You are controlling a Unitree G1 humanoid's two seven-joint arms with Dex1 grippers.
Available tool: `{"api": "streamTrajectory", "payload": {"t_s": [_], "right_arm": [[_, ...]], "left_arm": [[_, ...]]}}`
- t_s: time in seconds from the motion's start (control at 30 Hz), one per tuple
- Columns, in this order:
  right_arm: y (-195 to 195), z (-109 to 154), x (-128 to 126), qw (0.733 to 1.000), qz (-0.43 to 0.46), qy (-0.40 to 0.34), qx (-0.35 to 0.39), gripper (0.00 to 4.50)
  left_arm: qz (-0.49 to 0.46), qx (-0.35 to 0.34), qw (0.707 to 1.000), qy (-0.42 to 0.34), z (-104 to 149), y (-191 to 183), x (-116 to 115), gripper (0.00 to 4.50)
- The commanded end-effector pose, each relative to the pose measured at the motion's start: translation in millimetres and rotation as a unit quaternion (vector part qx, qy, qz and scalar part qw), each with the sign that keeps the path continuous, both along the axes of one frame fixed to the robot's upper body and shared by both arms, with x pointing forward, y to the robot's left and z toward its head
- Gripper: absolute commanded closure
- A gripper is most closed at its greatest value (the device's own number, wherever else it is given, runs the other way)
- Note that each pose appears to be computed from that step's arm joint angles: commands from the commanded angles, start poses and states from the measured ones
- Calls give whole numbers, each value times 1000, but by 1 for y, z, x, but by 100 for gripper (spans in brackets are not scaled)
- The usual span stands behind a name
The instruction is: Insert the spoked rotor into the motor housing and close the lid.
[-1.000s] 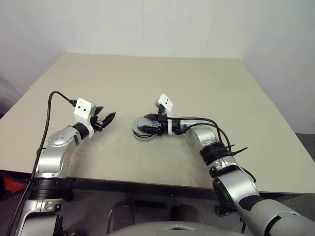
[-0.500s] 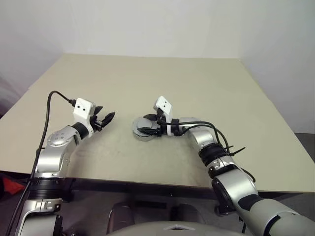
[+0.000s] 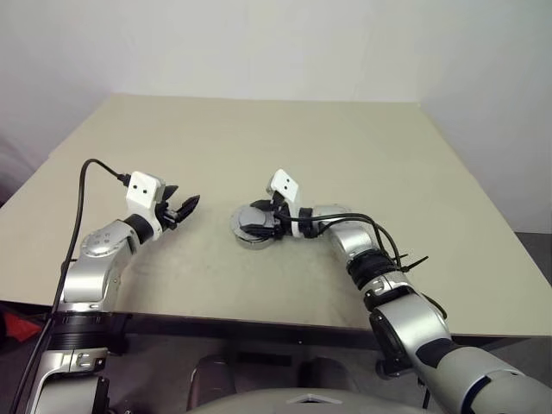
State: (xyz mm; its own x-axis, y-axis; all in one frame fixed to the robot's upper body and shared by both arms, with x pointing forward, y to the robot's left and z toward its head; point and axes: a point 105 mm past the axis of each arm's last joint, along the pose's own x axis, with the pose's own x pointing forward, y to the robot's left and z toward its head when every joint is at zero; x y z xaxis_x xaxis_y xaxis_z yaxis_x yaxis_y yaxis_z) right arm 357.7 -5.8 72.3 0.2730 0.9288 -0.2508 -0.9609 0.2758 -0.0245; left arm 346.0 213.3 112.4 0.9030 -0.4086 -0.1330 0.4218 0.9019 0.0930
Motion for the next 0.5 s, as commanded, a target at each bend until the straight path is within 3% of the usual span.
{"api": "streamTrajectory", "payload": {"t_s": [0.03,0.5], "right_arm": [[-1,5,-8,1000,29,-2,2,132],[-1,-3,-5,1000,15,-9,-19,132]], "left_arm": [[1,4,1000,-27,16,2,1,126],[-2,4,1000,-26,15,0,2,126]]}}
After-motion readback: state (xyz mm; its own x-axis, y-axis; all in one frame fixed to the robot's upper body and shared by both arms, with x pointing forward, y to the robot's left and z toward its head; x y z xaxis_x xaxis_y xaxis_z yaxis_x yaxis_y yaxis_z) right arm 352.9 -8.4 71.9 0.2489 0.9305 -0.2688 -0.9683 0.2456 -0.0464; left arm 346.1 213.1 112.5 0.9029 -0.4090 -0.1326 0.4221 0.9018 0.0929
